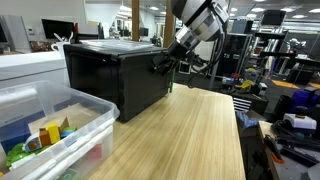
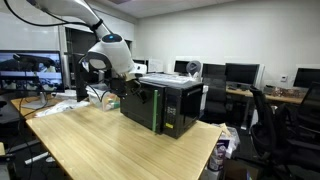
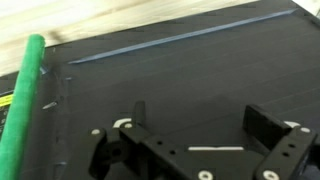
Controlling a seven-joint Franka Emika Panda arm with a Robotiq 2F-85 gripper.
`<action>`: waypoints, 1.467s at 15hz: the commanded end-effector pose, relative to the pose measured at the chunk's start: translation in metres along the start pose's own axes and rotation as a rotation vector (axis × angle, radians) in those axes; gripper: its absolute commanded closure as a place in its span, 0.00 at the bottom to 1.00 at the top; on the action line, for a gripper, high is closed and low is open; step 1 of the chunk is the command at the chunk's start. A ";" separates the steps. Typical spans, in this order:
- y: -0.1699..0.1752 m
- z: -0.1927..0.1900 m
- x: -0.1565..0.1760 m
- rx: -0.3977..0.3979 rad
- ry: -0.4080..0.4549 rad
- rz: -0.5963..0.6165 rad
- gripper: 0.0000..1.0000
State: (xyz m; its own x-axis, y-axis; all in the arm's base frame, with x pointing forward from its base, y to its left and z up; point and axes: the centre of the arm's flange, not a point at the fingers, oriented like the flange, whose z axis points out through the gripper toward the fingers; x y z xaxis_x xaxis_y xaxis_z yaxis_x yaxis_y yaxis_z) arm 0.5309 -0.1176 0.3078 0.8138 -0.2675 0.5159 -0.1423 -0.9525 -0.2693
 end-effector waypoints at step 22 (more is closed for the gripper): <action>0.010 0.001 0.015 -0.120 -0.047 0.003 0.00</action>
State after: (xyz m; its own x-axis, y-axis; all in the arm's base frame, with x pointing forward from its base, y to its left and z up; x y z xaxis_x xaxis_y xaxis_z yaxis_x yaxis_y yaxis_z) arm 0.5583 -0.1325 0.2957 0.7857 -0.2954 0.5436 -0.2339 -0.9553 -0.1811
